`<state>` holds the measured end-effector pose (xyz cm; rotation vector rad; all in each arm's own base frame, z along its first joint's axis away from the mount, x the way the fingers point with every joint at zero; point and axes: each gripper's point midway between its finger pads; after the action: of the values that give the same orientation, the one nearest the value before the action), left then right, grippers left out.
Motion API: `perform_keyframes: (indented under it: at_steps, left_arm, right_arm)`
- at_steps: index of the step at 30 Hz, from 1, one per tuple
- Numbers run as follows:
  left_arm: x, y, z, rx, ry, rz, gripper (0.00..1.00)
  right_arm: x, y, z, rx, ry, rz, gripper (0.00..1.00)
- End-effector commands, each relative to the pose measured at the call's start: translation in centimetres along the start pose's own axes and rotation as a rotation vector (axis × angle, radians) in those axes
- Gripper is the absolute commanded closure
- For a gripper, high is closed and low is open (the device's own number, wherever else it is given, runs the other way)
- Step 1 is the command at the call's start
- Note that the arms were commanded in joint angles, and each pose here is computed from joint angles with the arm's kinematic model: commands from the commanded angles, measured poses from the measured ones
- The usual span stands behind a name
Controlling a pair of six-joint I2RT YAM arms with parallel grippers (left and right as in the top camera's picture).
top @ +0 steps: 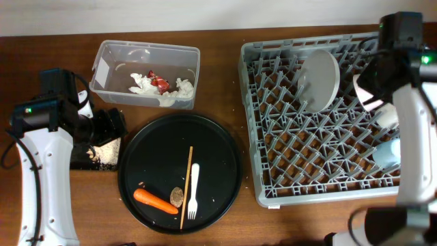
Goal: Sort waste into correct bins and load items into the dishwasher rack
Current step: 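Carry the white plate to the rack's back and stand it upright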
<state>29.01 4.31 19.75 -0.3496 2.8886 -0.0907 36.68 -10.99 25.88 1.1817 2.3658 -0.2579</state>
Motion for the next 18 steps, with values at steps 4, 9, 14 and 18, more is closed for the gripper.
perform_keyframes:
  at_steps: [4, 9, 14, 18]
  left_arm:
    - [0.0, -0.1, -0.1, 0.007, -0.002, -0.012, 0.01]
    - [0.0, -0.1, -0.1, 0.007, -0.003, -0.011, 0.01]
    - [0.0, -0.1, -0.1, 0.007, -0.003, -0.011, 0.01]
    - [0.0, -0.1, -0.1, 0.007, -0.003, -0.012, 0.01]
  right_arm:
    - [6.1, 8.7, 7.4, -0.441, 0.434, -0.309, 0.96]
    - [12.3, 14.7, 0.1, -1.027, 0.534, -0.728, 0.85]
    - [10.6, 11.7, 3.3, -0.670, 0.483, -0.647, 0.76]
    - [8.3, 9.9, 1.3, -0.559, 0.367, -0.585, 0.73]
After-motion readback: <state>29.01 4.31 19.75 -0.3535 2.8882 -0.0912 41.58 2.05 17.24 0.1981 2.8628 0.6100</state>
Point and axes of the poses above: each gripper's point midway between its finger pads, its own z axis out along the fingers, its own y axis along the line the jaws close on, x = y × z, and after that the axes turned 11 degrees about z, right-handed
